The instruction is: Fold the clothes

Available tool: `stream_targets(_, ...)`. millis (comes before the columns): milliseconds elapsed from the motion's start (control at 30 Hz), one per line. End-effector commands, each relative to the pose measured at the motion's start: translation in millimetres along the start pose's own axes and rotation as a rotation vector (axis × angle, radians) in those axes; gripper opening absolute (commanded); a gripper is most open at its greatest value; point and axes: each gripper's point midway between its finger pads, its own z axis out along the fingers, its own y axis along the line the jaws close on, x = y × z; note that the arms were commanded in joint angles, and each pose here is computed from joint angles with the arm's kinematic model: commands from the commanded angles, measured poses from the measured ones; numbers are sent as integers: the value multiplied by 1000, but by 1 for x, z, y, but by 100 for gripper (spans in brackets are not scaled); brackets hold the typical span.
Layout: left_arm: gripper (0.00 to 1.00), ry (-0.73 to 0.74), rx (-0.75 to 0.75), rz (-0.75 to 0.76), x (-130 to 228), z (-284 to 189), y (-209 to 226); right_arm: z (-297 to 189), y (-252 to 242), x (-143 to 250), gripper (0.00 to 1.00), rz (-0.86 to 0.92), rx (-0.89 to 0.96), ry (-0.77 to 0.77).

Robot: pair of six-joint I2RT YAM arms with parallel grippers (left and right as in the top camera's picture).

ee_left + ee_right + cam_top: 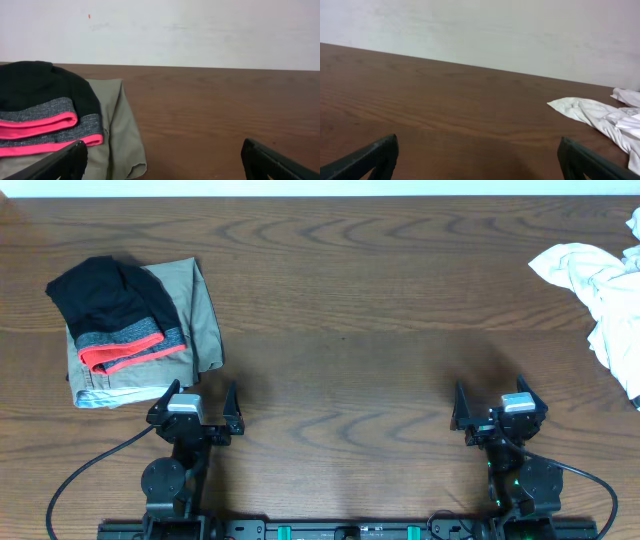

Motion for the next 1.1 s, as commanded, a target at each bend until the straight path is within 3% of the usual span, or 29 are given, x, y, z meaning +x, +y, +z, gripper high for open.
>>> stream_targets(0,98,47,7,-7,15,0,-1,0,3,1,99,-14,-12,1)
stream_targets(1067,98,47,0,-7,15,1,0,0,3,1,99,-14,-13,1)
